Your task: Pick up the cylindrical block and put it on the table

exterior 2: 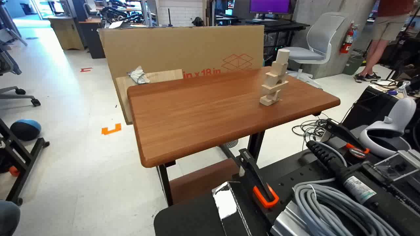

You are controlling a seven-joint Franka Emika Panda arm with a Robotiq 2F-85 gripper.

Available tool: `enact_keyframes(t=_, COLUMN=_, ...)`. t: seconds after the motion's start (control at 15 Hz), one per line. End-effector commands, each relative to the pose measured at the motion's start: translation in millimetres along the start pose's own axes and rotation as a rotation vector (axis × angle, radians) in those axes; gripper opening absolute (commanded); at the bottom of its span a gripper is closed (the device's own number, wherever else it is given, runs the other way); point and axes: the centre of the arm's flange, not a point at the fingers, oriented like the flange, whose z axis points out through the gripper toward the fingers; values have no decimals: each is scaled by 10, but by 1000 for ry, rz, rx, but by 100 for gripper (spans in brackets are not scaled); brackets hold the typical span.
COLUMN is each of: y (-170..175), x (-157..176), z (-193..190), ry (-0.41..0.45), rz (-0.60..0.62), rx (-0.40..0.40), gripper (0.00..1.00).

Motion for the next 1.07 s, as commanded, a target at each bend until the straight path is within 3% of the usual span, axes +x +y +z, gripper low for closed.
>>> enact_keyframes(t=0.0, y=0, x=0, z=0, ry=0, rz=0, rx=0, gripper=100)
enact_keyframes(t=1.0, y=17, x=43, z=6, ry=0, rz=-17, rx=-4, gripper=100)
